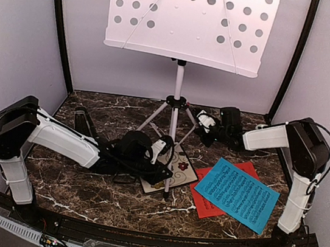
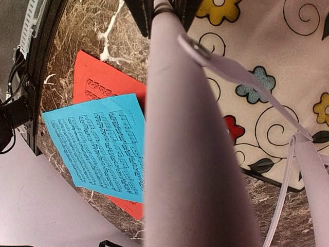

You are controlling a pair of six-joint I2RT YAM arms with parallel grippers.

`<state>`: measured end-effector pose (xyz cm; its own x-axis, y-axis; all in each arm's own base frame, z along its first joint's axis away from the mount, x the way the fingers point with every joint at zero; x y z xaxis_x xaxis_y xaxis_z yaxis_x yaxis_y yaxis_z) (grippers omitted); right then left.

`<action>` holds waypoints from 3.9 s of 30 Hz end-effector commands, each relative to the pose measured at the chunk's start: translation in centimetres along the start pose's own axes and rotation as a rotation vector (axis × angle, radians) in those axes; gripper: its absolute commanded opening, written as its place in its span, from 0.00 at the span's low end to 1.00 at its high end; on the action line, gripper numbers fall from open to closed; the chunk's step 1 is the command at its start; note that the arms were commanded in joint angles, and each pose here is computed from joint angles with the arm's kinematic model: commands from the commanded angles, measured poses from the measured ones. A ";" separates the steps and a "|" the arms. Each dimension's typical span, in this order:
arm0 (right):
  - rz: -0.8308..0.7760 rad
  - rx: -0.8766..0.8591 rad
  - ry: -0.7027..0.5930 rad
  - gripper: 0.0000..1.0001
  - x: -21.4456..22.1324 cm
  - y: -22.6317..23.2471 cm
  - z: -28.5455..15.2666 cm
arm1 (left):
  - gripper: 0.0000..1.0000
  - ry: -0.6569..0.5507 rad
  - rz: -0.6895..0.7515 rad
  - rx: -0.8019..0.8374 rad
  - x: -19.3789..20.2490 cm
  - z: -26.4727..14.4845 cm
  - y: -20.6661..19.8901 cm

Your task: Set up the instrument practice props

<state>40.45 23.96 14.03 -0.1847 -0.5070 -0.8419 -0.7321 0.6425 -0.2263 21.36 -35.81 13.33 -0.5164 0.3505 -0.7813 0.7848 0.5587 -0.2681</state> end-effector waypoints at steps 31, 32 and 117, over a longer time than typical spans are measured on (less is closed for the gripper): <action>0.911 0.010 0.377 0.74 3.9 4.6 -15.0 | 0.95 -0.138 0.101 0.023 0.2 -6.2 -4.6; 0.934 0.006 0.393 0.73 4.2 4.8 -15.2 | 0.94 -0.151 0.093 0.043 0.0 -6.0 -5.4; 1.188 0.173 0.436 0.66 13.3 4.9 -15.6 | 0.27 -0.186 -0.768 -0.209 -1.5 13.9 -7.6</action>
<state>25.04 11.39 9.38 -0.8741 0.3034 -0.3794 0.1226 0.8935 0.4320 20.01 -50.17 8.01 -0.8195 -0.3360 -0.4642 0.0884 0.7262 -0.6818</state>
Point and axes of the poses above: each gripper's point midway between its finger pads, its own z axis out along the fingers, its own y axis along the line the jaws close on, x = y × z, the point moved 8 cm from there along -z, back along the fingers, and after that the axes turned 9 degrees about z, right-handed, at the moved point
